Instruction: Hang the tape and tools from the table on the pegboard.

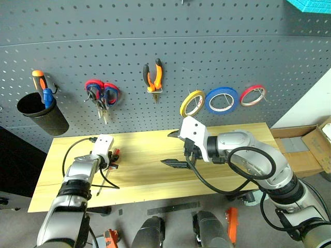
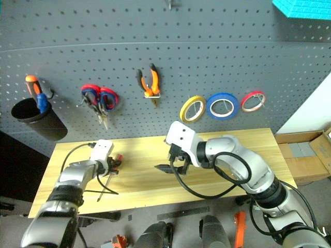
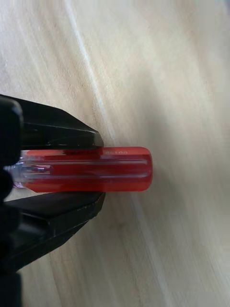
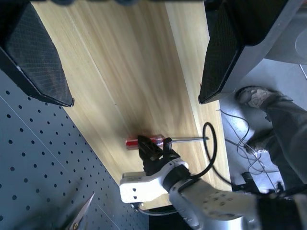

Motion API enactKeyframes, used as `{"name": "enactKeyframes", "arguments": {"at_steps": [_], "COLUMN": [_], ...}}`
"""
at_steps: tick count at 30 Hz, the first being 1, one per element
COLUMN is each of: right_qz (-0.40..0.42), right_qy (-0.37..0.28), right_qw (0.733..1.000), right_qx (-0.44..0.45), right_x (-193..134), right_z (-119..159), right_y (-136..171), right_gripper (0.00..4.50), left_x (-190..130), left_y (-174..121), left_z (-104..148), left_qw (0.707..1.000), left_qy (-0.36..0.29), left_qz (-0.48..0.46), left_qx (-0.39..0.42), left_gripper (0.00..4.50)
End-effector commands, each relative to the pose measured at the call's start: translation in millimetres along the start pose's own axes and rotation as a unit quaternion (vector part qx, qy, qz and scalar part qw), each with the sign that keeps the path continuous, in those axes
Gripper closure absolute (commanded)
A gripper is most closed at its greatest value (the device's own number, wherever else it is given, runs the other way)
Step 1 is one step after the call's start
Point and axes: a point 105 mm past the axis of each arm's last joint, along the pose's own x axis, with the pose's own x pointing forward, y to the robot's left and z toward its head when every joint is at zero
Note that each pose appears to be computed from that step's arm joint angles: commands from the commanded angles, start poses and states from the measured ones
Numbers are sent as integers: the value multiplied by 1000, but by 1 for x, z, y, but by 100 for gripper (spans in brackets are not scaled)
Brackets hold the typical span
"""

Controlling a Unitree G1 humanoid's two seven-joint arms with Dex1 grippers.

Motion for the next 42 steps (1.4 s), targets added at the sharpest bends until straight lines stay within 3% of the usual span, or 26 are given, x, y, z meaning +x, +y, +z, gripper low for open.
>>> {"name": "enactKeyframes", "arguments": {"at_steps": [1, 6, 8, 13, 19, 25, 34, 42], "right_qz": [-7, 10, 28, 61, 95, 97, 77, 68], "right_qy": [-57, -92, -113, -142, -147, -133, -132, -131], "right_qw": [998, 993, 989, 982, 980, 983, 985, 986], "right_qx": [-32, -68, -93, -110, -97, -84, -78, -76], "right_x": [-8, -16, -20, -29, -32, -31, -34, -34], "right_z": [28, 38, 43, 50, 55, 53, 50, 50], "right_y": [-4, -5, -3, -4, -9, -14, -17, -18], "right_gripper": [0, 0, 0, 0, 0, 0, 0, 0], "left_x": [-35, -77, -100, -150, -199, -229, -262, -234], "left_y": [18, 9, 6, 13, 24, 29, 63, 90], "left_z": [33, 44, 56, 73, 143, 210, 261, 256], "left_qw": [990, 970, 953, 913, 849, 809, 768, 781], "left_qy": [-117, -210, -264, -329, -444, -524, -578, -560], "left_qz": [77, 125, 146, 239, 285, 261, 272, 276], "left_qx": [-5, -13, -10, 7, 36, 56, 39, 26], "left_gripper": [367, 367, 367, 367, 367, 367, 367, 367]}}
